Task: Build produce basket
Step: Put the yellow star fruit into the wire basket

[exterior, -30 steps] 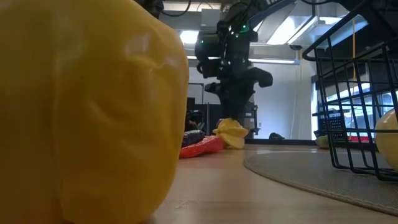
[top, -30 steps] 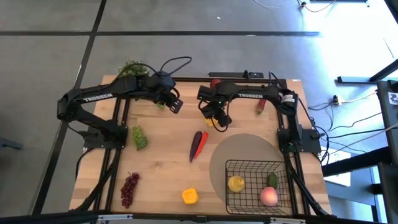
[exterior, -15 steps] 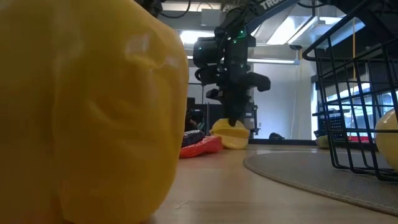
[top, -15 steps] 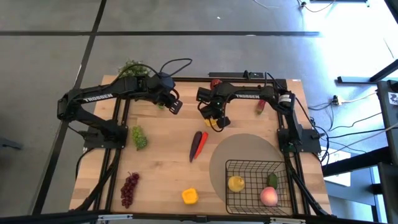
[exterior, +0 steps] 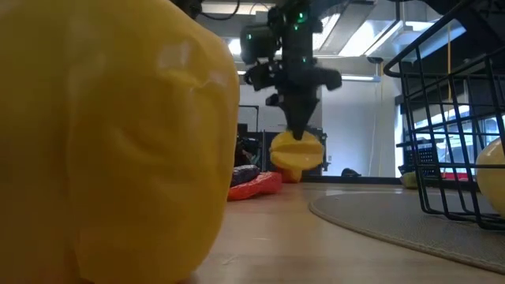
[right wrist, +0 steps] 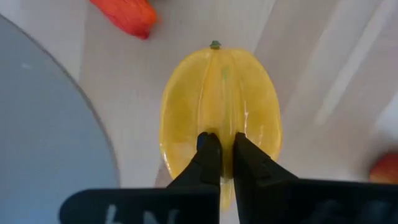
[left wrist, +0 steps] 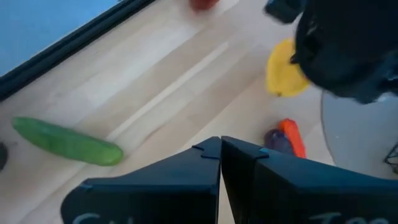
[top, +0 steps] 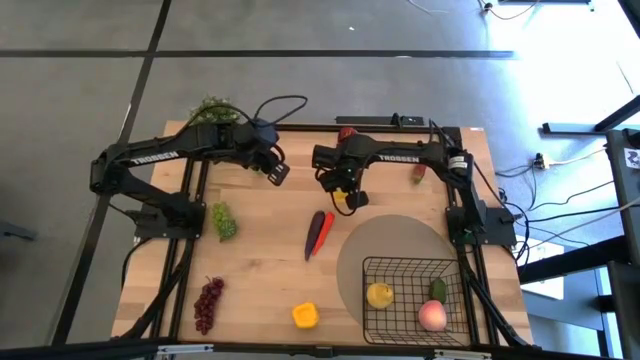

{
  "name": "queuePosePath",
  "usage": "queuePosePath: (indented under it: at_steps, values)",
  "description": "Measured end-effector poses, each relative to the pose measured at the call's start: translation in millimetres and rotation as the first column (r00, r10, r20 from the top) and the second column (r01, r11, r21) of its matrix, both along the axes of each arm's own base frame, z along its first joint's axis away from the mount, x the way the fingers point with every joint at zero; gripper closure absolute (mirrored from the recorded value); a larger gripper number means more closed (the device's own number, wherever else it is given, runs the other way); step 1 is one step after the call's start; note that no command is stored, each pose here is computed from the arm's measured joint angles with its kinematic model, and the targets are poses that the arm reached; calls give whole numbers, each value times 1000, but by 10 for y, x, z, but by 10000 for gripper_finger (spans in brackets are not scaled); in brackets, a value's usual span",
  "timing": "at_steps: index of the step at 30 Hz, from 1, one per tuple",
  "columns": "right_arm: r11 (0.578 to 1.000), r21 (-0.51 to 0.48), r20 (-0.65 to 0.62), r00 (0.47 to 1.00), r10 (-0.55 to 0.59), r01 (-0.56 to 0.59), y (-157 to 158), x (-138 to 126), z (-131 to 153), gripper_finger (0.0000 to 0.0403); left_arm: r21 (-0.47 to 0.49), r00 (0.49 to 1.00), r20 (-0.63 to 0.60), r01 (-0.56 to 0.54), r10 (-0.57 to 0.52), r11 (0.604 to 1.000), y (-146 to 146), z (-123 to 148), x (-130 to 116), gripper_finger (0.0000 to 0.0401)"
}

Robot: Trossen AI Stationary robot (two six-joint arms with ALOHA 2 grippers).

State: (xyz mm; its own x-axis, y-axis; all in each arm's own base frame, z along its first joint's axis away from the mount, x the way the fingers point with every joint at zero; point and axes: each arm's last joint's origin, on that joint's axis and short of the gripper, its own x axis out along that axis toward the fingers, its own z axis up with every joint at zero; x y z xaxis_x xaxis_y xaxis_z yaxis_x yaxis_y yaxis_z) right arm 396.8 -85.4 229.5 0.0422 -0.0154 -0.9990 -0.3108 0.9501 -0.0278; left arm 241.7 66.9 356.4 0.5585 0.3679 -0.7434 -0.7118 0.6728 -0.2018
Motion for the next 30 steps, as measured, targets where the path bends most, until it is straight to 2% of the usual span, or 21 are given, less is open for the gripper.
queuePosePath:
  at_steps: [4,10,14,17,23,30]
  values:
    - [1000,-4,0,1000,-9,9,120,22,162,401,23,999,23,24,-24,999,-63,92,-103,401]
    - [994,-105,-24,999,-45,42,302,7,452,403,79,1000,15,17,-18,997,-173,161,-230,401]
    - [990,-115,-42,995,-89,83,438,-51,690,403,104,999,23,31,-33,994,-255,207,-295,401]
    - [983,-142,30,993,-114,117,559,-30,840,403,130,999,33,31,-35,991,-298,229,-289,401]
    - [979,-118,159,977,-145,165,828,-146,1199,403,149,998,20,54,-58,987,-385,218,-280,401]
    - [964,-41,297,925,-239,262,1109,-495,1638,402,134,996,33,78,-83,988,-482,218,-269,401]
